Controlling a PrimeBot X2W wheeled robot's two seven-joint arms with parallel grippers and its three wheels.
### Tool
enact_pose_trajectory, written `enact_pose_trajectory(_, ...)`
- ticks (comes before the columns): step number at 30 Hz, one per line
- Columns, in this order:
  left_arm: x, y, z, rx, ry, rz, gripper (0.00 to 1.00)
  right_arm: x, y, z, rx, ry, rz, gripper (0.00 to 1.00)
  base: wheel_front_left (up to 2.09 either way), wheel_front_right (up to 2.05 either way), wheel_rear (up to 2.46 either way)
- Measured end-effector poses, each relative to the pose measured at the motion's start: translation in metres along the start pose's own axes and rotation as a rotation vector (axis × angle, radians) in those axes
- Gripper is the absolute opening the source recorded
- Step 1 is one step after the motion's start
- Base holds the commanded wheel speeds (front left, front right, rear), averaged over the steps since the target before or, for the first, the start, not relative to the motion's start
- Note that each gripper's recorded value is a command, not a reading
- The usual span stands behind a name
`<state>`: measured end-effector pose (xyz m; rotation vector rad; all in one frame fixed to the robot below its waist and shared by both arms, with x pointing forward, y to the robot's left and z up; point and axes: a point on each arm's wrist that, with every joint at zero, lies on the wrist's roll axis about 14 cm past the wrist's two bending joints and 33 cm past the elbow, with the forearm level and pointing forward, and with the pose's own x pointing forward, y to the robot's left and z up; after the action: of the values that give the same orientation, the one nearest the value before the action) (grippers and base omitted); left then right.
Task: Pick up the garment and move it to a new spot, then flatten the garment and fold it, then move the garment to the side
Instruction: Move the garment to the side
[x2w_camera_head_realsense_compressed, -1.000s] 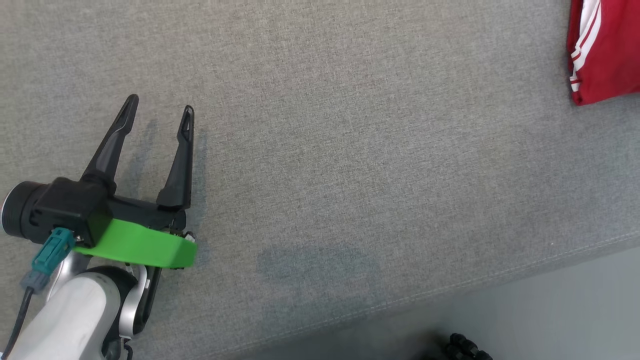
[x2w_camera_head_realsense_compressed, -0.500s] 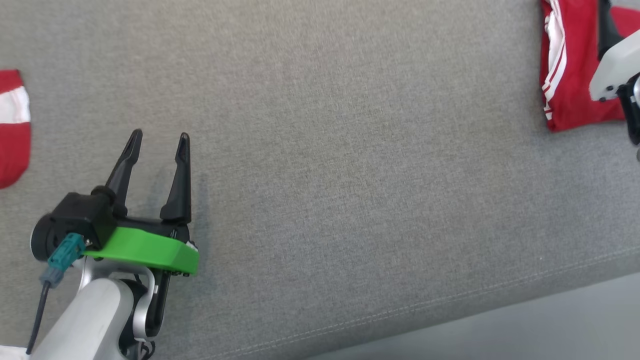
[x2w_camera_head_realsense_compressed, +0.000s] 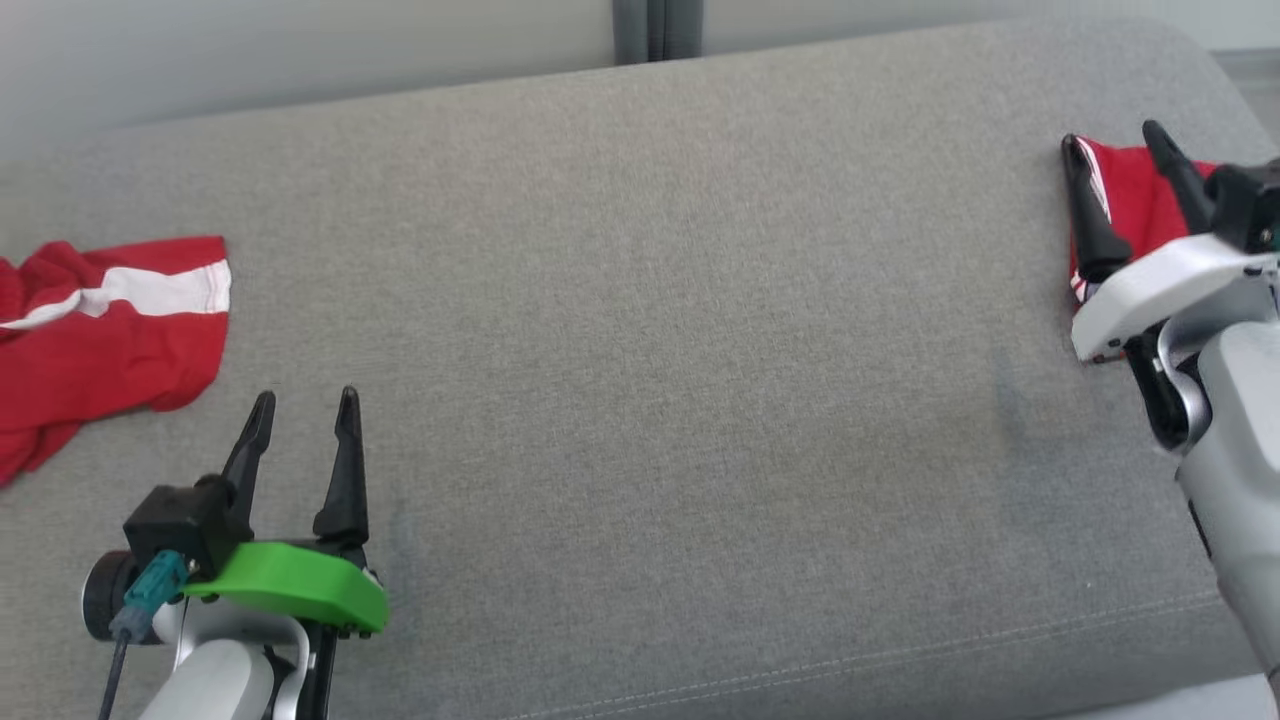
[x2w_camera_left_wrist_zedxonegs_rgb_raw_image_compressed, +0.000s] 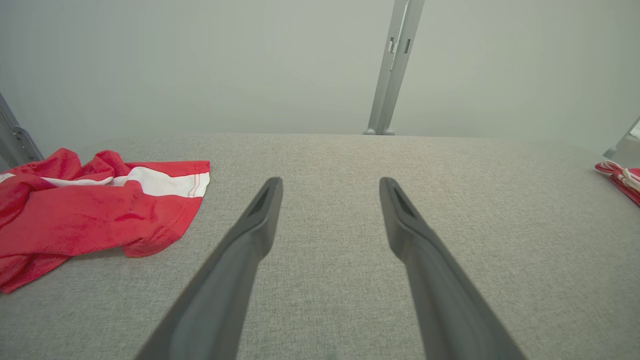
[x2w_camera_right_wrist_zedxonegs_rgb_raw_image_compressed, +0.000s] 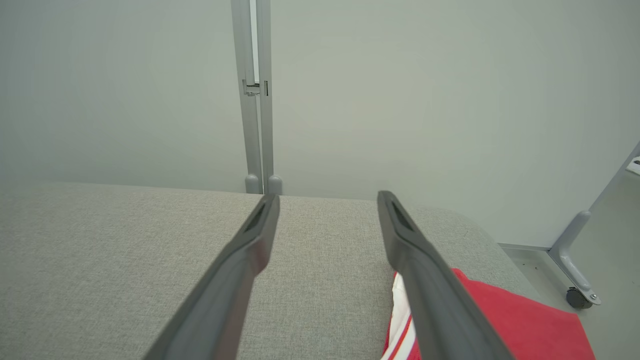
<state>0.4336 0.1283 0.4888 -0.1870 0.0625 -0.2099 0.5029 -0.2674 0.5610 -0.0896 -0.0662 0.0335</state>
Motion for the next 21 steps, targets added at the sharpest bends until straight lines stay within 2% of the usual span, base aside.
enact_pose_trajectory(10, -0.054, 0.028, 0.015, 0.024, -0.045, 0.118, 1.00, -0.056, 0.056, 0.020, 0.127, -0.124, 0.054, 1.00, 0.00, 0.00, 0.00)
enact_pose_trajectory(21, -0.081, 0.034, 0.023, -0.009, -0.098, 0.180, 1.00, -0.102, 0.102, 0.020, 0.181, -0.116, 0.075, 1.00, 0.00, 0.00, 0.00)
